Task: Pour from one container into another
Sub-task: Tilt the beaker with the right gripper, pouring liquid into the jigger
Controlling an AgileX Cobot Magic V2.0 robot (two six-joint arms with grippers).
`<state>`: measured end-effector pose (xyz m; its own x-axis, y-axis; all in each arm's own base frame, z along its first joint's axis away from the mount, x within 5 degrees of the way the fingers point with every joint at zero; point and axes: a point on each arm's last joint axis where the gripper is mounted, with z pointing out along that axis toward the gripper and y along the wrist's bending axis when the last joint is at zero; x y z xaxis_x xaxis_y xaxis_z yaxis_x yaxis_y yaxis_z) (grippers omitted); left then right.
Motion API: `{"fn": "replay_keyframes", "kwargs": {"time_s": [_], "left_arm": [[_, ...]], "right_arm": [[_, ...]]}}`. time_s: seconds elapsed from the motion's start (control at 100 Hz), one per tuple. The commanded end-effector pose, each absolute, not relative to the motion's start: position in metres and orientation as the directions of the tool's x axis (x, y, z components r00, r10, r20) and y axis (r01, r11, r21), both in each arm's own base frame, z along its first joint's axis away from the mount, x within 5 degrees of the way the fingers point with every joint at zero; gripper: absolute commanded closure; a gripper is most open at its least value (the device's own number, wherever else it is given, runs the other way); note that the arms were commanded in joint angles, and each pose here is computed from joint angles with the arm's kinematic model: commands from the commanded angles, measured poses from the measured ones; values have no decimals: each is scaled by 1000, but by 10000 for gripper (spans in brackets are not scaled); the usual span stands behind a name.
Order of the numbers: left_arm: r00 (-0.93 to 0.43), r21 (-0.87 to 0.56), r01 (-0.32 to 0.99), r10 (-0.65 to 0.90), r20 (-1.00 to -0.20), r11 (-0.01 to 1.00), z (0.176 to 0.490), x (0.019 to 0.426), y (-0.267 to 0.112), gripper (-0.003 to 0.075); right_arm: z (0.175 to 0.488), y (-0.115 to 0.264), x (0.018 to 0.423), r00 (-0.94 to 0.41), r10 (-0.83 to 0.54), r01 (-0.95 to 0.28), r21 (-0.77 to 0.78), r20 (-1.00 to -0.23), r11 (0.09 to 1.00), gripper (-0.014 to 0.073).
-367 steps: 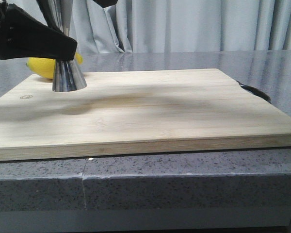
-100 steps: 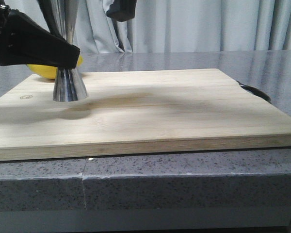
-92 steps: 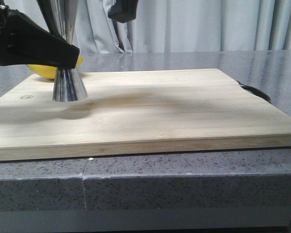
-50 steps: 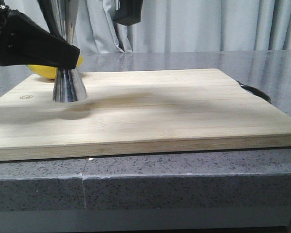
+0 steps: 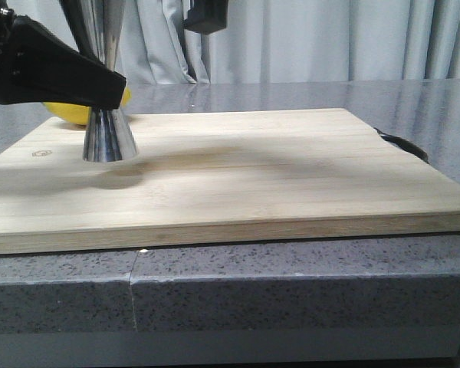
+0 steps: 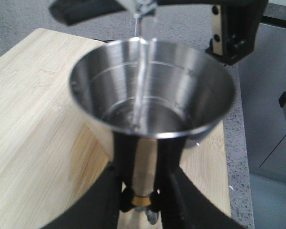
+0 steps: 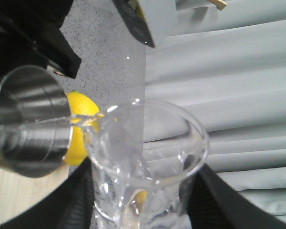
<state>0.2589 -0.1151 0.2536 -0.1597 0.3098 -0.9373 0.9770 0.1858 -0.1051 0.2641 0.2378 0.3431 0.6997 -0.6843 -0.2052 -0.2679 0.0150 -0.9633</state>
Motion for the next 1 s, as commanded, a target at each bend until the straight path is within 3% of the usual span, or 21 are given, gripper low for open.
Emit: {"fn": "replay_keyframes", "kwargs": {"time_s": [0.0, 0.99], "left_arm": [[-110, -85, 988, 203, -973, 128, 281, 252, -120, 739], [-110, -85, 988, 203, -973, 128, 281, 252, -120, 739]], "right_arm": [[374, 234, 253, 748, -638, -179, -981, -181, 68, 419], [372, 235, 252, 769, -633, -119, -993, -87, -7, 419]]}}
